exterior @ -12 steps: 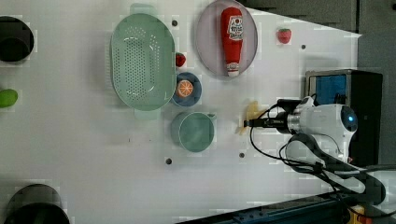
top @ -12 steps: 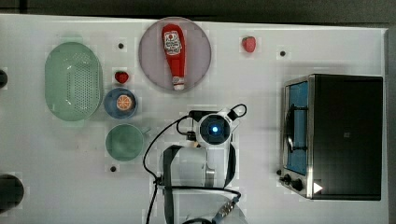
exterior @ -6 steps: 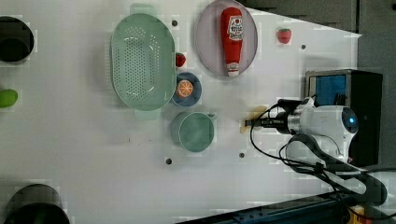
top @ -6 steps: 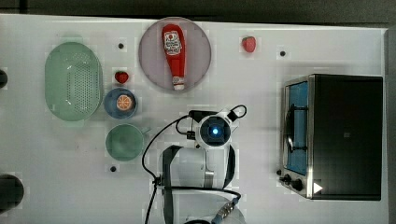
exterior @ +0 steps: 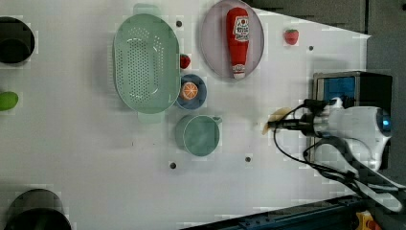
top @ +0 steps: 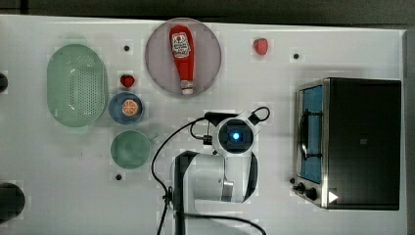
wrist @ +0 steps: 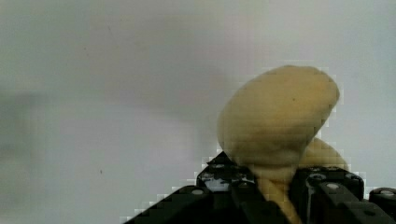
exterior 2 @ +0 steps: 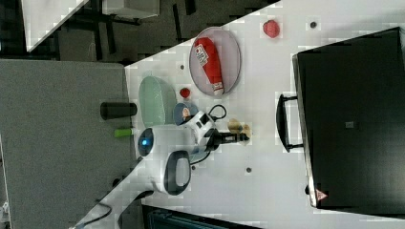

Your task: Pick Banana and place it in mug.

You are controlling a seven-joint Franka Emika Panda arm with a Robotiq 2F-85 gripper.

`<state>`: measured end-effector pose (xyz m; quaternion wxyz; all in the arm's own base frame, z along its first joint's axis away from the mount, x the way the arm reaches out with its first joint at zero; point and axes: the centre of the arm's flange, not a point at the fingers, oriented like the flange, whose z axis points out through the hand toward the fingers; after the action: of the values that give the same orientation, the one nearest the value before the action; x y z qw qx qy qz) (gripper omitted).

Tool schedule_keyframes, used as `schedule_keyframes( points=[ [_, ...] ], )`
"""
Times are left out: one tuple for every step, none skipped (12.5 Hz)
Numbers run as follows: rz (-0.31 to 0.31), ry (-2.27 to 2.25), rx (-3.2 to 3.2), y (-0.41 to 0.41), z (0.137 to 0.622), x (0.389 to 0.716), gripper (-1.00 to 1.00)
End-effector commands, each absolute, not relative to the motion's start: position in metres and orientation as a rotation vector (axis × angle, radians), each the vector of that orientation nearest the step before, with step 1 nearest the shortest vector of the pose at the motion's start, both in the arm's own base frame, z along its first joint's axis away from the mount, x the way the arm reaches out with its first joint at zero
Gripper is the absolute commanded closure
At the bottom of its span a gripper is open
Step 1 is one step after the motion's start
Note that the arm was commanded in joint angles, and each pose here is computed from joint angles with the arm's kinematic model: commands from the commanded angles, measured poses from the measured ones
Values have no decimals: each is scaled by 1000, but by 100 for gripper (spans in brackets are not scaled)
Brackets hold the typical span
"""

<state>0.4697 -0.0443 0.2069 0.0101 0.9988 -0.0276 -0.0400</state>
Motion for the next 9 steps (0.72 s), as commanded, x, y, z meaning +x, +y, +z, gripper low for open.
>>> schedule_keyframes(
  points=[
    [1, -77, 3135, -45, 293, 478, 46],
    [21, -75, 3137, -44, 321, 476, 46],
    [37, -76, 3139, -44, 348, 474, 46],
    [57, -83, 3140, -46, 375, 471, 46],
    [62, -95, 3143, -48, 400, 466, 46],
    [48, -98, 3147, -49, 421, 460, 46],
    [3, -80, 3150, -42, 434, 452, 46],
    [-55, -53, 3147, -29, 442, 446, 46],
    [-94, -41, 3135, -9, 447, 442, 46]
  ],
)
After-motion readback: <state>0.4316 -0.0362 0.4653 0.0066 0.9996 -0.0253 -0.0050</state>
